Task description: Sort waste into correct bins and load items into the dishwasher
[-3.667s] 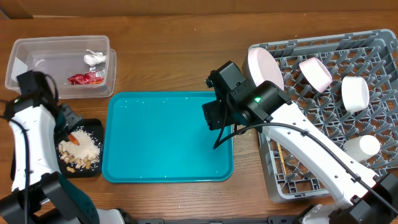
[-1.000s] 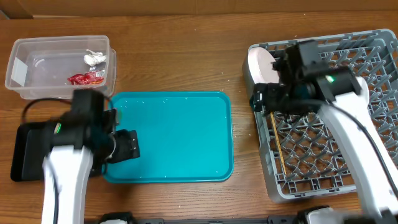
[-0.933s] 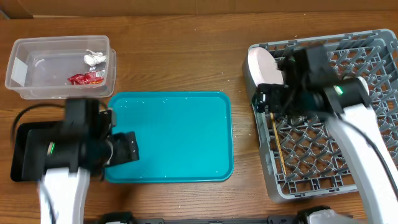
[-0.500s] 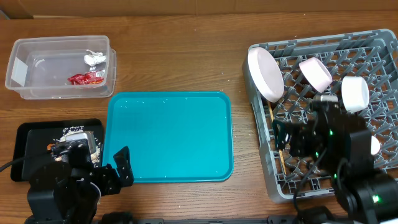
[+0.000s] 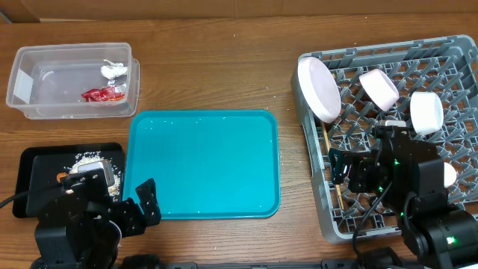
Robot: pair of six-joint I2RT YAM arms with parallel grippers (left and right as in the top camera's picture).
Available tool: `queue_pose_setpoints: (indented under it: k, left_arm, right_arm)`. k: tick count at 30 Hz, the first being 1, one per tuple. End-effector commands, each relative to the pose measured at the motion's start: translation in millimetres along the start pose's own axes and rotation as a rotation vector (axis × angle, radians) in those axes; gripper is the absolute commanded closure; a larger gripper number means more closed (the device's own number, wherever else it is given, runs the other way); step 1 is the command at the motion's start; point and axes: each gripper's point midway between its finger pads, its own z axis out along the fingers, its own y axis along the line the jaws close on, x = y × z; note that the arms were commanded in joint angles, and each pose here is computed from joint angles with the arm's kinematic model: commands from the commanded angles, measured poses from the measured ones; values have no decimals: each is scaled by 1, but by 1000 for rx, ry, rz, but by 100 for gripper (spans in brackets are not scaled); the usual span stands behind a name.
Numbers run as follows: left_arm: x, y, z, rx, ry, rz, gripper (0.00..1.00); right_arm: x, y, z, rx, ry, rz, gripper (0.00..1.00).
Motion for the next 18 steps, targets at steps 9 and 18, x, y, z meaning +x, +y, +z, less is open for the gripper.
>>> queue_pose_setpoints:
  k: [9,18]
  left_arm:
    - [0,1,0,-5,-2,-10,0]
    - [0,1,0,-5,-2,-10,0]
  right_arm:
    - [1,-1,-3,8,-15,-2,0]
    - [-8,-19,-19,12,-238,40,0]
